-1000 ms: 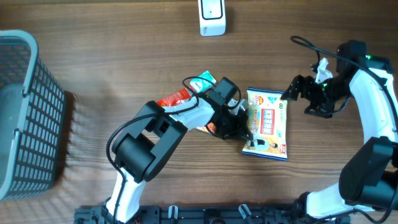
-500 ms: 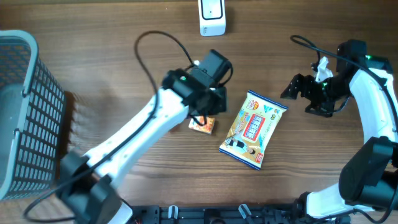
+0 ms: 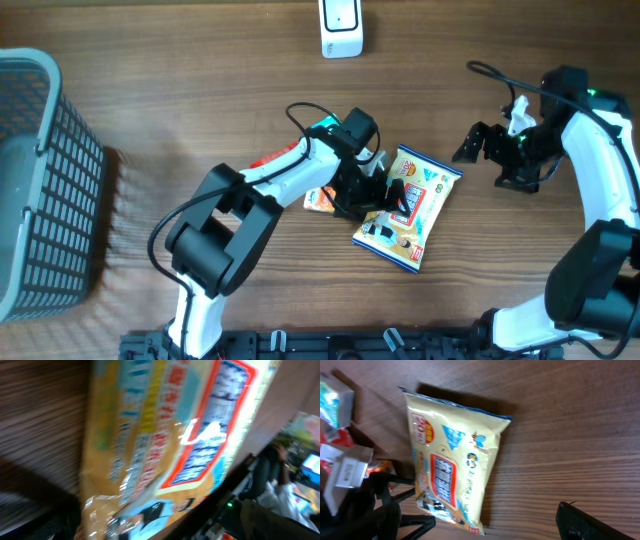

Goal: Scan the item barcode

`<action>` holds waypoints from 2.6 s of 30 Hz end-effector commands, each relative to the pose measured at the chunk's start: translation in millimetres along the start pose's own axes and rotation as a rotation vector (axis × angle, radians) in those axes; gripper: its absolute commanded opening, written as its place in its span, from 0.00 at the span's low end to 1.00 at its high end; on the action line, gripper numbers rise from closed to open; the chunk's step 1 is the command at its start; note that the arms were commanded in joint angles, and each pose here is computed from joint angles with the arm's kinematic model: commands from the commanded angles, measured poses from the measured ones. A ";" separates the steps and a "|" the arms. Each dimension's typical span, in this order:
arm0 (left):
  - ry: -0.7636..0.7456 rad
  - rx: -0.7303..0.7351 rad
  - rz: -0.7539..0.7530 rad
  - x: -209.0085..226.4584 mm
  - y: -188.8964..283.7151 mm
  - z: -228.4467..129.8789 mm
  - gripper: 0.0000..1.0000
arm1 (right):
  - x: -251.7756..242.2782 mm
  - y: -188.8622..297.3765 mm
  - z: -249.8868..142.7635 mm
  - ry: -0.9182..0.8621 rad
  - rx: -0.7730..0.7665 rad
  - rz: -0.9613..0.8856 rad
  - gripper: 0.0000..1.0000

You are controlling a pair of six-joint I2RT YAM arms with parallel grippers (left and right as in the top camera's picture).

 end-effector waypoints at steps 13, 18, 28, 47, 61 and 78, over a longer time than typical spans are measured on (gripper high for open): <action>0.065 -0.004 0.055 23.5 -28.3 6.8 0.78 | -62.4 -111.3 -59.6 -0.311 0.078 -0.052 0.20; 0.126 0.041 -0.031 28.4 -51.4 8.4 0.74 | -38.8 -117.0 -56.2 -0.288 0.079 0.083 0.06; 0.100 0.074 -0.039 18.2 -68.4 -1.0 0.06 | 14.9 -121.7 -58.8 -0.102 0.097 0.220 0.05; 0.211 -0.934 1.180 21.0 348.6 -47.3 0.04 | -19.4 -47.9 3.0 -0.097 -0.112 -0.224 0.17; 0.082 -0.406 1.452 65.7 171.1 -18.4 0.24 | -17.6 -48.0 7.6 -0.068 -0.128 -0.217 0.29; 0.469 -0.346 0.909 51.2 157.4 -19.1 0.82 | 25.4 -53.1 1.6 0.019 -0.064 0.036 0.53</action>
Point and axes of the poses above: each gripper's point midway between its finger pads, its own y axis back along the fingers, its own x axis along the line the jaws close on, z = x × y, the point moved 1 cm from there along y, back along the fingers, and after that the axes turned 6 degrees about -y, right-handed, at the moved point
